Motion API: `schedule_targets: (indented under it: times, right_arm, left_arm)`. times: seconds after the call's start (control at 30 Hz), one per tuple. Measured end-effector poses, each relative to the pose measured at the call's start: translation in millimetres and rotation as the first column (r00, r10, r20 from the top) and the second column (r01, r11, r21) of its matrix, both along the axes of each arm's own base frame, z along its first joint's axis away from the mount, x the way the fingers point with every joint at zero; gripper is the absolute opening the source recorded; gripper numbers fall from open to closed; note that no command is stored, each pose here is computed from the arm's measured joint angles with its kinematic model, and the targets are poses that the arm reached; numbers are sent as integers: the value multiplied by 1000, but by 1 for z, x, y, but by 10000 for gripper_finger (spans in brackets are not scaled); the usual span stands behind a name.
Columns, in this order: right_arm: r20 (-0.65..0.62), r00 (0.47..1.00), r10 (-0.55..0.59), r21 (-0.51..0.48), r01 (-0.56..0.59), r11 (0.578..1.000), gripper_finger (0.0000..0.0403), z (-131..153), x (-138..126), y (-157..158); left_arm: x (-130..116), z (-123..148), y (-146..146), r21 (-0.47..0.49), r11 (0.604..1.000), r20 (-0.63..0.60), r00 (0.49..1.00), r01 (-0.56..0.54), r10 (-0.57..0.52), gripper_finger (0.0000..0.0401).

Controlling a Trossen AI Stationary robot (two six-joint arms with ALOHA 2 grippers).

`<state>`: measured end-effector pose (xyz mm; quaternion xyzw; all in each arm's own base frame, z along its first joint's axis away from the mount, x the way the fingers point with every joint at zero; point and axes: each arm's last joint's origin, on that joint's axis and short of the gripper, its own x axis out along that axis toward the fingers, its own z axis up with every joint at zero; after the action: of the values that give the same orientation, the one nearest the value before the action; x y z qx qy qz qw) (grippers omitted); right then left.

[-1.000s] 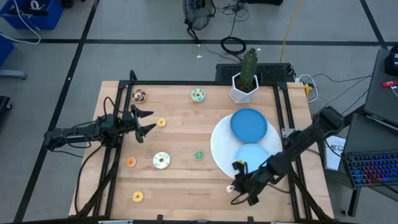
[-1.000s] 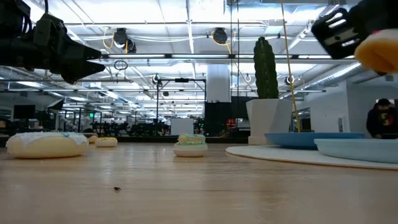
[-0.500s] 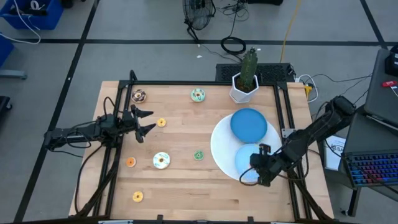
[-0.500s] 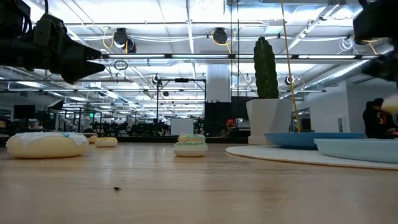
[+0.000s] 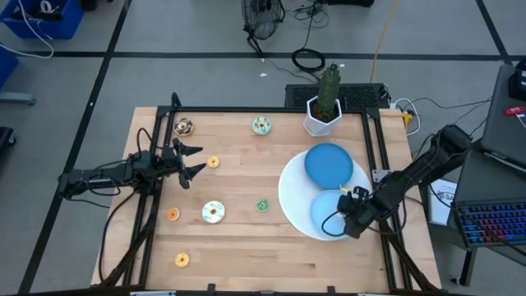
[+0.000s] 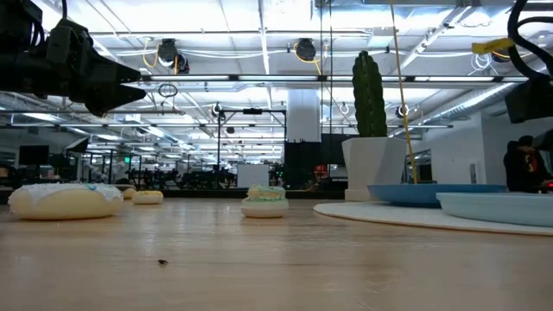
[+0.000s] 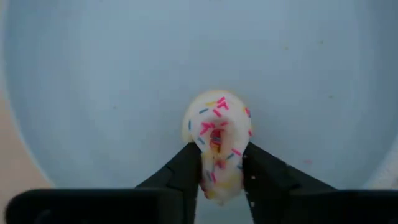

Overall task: Pick & Place donuts
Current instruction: Put the small white donut on the light blue plate, then put the small yellow donut on the light blue plate

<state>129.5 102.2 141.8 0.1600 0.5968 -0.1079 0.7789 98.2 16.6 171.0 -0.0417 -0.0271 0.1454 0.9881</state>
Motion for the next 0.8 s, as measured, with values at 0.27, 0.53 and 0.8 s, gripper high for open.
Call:
schedule_targets:
  times: [0.27,0.53,0.8]
  right_arm:
    - [57,998,-40,100,34,994,202,9,1,2]
    - [86,994,-72,133,60,989,243,15,-1,0]
    - [99,995,-33,122,21,992,240,16,0,-1]
  left_arm:
    - [0,0,0,0,1000,0,1000,0,0,310]
    - [0,0,0,0,1000,0,1000,0,0,310]
    - [0,0,0,0,1000,0,1000,0,0,310]
